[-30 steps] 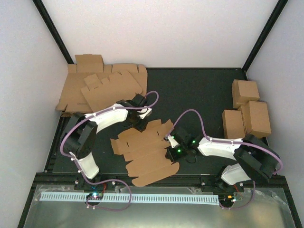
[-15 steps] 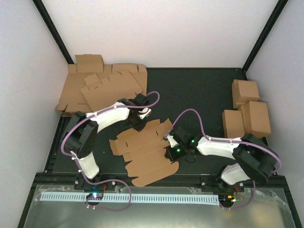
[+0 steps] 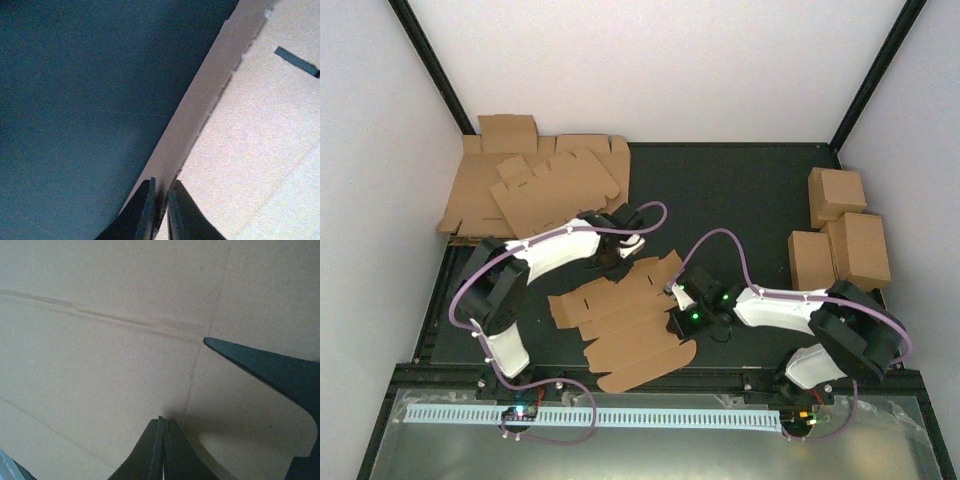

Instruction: Fold the paper box

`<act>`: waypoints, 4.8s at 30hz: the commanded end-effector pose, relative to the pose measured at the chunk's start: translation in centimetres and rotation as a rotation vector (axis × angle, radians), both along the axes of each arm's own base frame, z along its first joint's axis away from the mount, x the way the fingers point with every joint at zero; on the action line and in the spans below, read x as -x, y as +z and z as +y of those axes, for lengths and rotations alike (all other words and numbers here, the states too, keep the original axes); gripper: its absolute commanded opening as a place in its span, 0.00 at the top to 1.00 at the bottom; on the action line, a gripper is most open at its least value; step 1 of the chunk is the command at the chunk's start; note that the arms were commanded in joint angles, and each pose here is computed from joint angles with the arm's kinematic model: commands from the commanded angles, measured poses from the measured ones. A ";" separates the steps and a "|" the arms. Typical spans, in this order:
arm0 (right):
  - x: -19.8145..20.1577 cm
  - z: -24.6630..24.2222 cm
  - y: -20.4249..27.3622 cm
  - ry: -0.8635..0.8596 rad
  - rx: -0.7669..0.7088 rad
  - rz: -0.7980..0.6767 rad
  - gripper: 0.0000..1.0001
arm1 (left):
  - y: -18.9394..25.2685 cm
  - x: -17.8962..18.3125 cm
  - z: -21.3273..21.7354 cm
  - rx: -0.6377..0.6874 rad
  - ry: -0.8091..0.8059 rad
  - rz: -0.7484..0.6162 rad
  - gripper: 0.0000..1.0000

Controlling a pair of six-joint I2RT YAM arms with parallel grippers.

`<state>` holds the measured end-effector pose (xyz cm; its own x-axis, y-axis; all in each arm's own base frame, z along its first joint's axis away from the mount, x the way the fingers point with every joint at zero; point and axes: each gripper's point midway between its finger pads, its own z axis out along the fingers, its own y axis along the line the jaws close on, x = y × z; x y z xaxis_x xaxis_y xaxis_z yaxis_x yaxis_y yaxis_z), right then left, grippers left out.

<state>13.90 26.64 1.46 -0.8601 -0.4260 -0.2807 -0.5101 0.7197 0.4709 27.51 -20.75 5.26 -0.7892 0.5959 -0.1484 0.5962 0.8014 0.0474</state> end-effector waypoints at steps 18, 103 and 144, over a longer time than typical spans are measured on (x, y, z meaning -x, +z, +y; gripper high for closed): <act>-2.3 0.7 5.1 -0.052 -0.114 -0.162 0.95 | 6.0 -2.9 1.9 -0.266 -0.005 -0.308 0.98; -7.0 0.6 -1.5 -0.245 -0.180 -0.035 0.98 | 6.3 3.7 -8.3 0.280 -0.050 -0.026 0.56; -9.2 1.7 6.4 -0.265 -0.430 -0.110 0.86 | 11.1 1.4 -2.8 0.812 0.148 0.022 0.55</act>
